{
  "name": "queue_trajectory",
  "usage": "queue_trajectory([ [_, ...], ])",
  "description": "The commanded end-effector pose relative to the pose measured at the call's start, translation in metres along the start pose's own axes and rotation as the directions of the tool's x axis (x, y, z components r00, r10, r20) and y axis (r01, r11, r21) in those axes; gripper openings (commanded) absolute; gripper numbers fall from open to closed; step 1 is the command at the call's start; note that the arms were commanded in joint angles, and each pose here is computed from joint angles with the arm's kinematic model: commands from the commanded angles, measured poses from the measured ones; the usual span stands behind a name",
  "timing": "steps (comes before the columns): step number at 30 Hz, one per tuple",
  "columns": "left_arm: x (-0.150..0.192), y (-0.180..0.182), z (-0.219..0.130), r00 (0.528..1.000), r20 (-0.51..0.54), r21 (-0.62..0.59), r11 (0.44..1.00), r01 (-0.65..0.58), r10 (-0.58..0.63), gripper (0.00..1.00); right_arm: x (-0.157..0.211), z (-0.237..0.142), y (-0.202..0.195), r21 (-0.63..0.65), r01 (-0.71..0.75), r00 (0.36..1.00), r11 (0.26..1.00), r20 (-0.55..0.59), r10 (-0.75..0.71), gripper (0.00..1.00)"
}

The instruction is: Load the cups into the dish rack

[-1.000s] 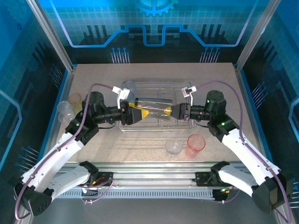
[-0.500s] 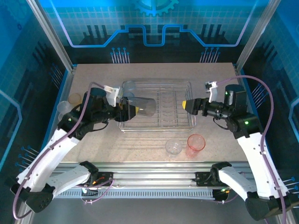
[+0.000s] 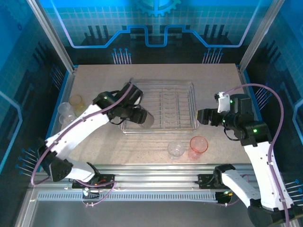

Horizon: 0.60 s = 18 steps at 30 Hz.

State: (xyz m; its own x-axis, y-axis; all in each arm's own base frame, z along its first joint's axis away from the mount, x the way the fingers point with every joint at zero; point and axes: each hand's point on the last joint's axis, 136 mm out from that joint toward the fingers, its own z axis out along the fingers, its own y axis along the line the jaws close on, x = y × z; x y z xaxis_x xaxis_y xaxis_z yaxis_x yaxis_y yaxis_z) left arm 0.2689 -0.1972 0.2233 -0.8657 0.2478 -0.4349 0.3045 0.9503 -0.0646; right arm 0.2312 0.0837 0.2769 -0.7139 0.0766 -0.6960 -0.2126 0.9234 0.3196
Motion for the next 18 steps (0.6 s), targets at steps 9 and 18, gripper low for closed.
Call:
queue_trajectory([
  [9,-0.003,0.03,0.025,0.995,-0.099,-0.279,0.96,-0.022,-0.006,0.0,0.007,-0.009,-0.016,0.088,0.026,1.0,0.996,0.001,-0.026,0.81],
  [18,0.007,0.039,0.047,0.991,-0.127,-0.339,0.941,-0.001,-0.045,0.01,0.004,-0.011,-0.014,0.081,0.022,1.0,0.996,0.019,-0.023,0.82],
])
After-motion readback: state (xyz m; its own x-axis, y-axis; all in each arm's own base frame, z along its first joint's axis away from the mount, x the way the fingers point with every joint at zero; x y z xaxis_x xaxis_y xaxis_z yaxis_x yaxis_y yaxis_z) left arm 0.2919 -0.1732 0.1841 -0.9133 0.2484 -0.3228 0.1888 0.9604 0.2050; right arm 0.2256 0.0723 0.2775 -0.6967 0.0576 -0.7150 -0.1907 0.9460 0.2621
